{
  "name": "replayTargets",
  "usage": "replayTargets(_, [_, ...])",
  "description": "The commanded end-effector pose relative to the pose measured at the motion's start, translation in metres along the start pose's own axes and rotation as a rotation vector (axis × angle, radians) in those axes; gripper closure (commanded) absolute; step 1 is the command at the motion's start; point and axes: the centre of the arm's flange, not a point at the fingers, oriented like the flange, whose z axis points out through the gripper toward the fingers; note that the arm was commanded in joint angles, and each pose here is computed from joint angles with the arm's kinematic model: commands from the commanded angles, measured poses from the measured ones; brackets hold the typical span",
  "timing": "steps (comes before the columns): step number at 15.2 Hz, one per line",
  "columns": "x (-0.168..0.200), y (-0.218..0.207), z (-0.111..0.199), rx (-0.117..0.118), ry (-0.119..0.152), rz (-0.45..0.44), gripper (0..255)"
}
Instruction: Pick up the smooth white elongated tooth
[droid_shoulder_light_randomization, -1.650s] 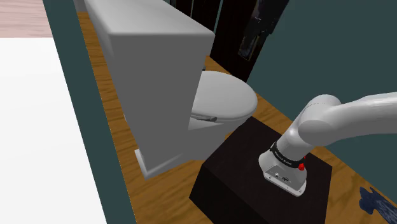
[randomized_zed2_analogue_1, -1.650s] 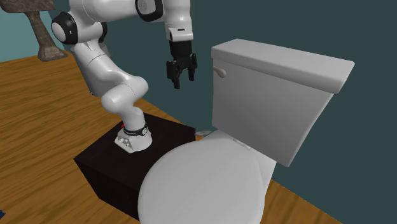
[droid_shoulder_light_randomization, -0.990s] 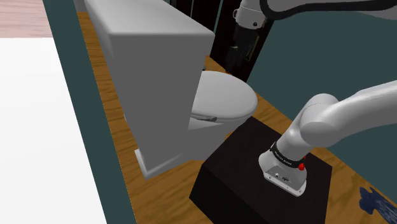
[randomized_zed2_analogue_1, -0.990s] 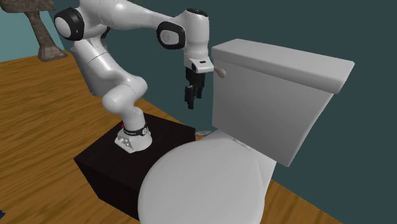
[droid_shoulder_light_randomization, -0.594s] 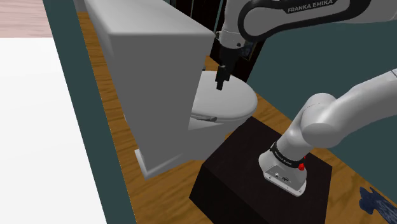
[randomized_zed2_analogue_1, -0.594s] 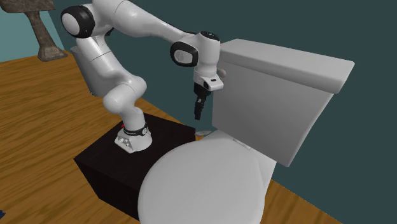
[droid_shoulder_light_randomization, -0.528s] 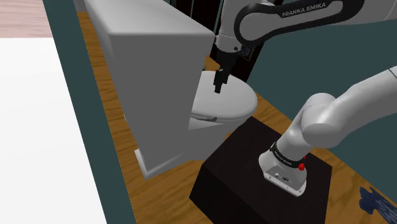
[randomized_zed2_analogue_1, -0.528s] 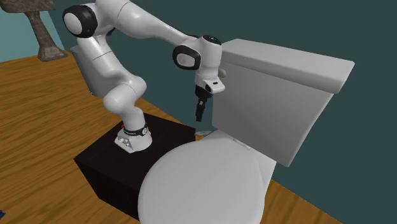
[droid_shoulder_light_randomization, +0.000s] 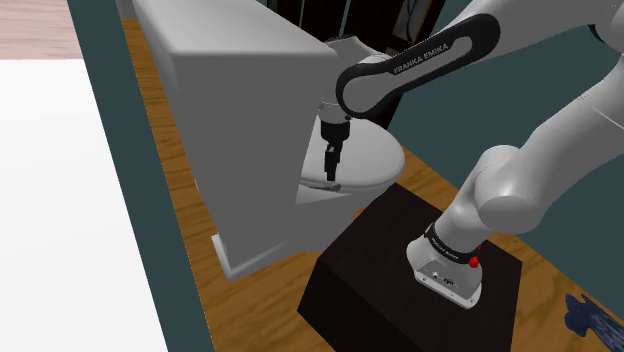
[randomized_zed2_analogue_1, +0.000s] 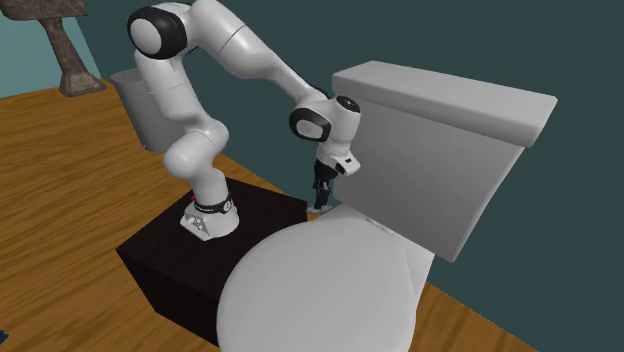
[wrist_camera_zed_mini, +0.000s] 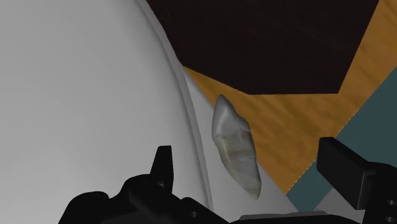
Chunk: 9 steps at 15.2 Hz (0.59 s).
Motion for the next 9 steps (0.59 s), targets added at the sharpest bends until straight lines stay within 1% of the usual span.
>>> replayTargets(1, [0.007,-0.004,0.015,0.004,-0.017,-0.033,0])
replayTargets(8, [0.016,-0.001,0.054,0.004,-0.017,-0.033,0])
replayTargets(9, [0.016,-0.002,0.054,0.004,-0.017,-0.034,0])
